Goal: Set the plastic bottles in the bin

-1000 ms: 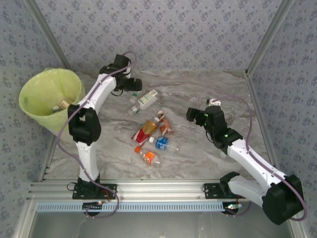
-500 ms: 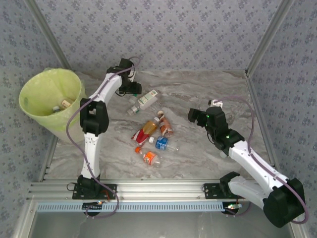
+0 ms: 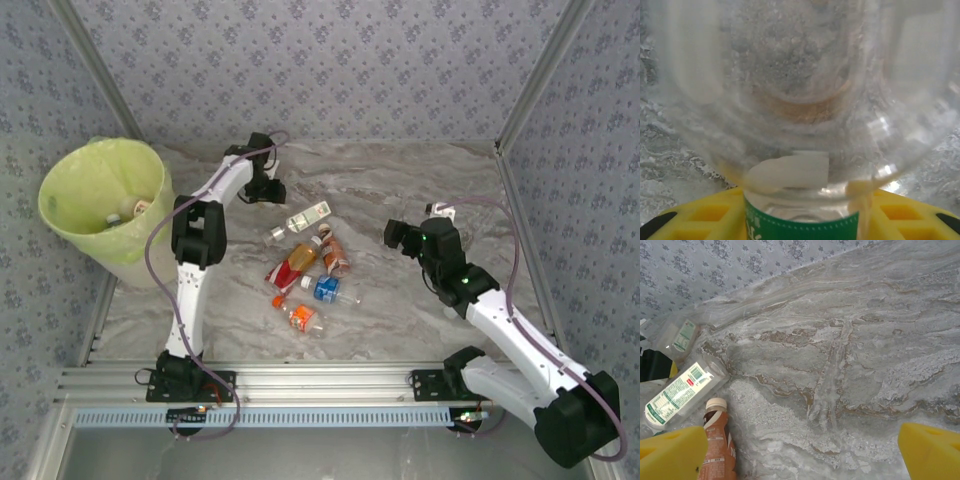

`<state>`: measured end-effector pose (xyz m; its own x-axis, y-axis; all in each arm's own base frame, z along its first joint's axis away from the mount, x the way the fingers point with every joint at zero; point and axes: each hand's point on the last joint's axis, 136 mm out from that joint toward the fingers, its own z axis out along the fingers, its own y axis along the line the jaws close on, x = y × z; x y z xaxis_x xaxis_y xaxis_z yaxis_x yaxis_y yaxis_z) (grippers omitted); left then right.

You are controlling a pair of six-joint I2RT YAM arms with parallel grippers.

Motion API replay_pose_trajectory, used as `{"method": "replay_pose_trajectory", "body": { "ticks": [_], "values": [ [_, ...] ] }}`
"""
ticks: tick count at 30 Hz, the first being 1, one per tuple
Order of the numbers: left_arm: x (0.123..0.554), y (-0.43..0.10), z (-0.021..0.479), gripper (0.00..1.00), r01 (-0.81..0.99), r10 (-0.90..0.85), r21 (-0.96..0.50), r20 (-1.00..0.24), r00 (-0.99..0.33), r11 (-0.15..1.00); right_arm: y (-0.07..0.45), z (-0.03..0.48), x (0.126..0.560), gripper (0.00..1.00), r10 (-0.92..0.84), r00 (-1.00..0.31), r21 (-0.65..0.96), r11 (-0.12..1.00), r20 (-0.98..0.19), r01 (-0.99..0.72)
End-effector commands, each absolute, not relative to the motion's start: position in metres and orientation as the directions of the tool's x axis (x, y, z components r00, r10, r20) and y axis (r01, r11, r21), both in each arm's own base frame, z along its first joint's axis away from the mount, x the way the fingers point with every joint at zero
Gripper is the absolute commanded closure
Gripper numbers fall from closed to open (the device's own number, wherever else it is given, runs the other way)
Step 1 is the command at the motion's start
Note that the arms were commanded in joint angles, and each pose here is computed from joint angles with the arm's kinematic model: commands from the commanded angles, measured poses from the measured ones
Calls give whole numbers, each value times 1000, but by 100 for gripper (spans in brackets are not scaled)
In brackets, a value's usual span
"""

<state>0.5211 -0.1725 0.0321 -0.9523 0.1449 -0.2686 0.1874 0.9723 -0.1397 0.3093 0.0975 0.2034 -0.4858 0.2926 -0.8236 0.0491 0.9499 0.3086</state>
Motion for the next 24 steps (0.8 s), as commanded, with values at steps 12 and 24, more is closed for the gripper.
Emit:
{"method": "replay_pose_trajectory", "body": {
  "ticks": [12, 24],
  "values": [
    [513, -175, 101, 87, 230, 144, -173, -406, -902, 958, 97, 213, 310, 0, 311, -463, 323, 945, -830, 56],
    [451, -200, 245, 100, 350, 71, -307, -654, -753, 885, 127, 224, 317, 0, 265, -446, 338, 937, -855, -92]
  ]
}}
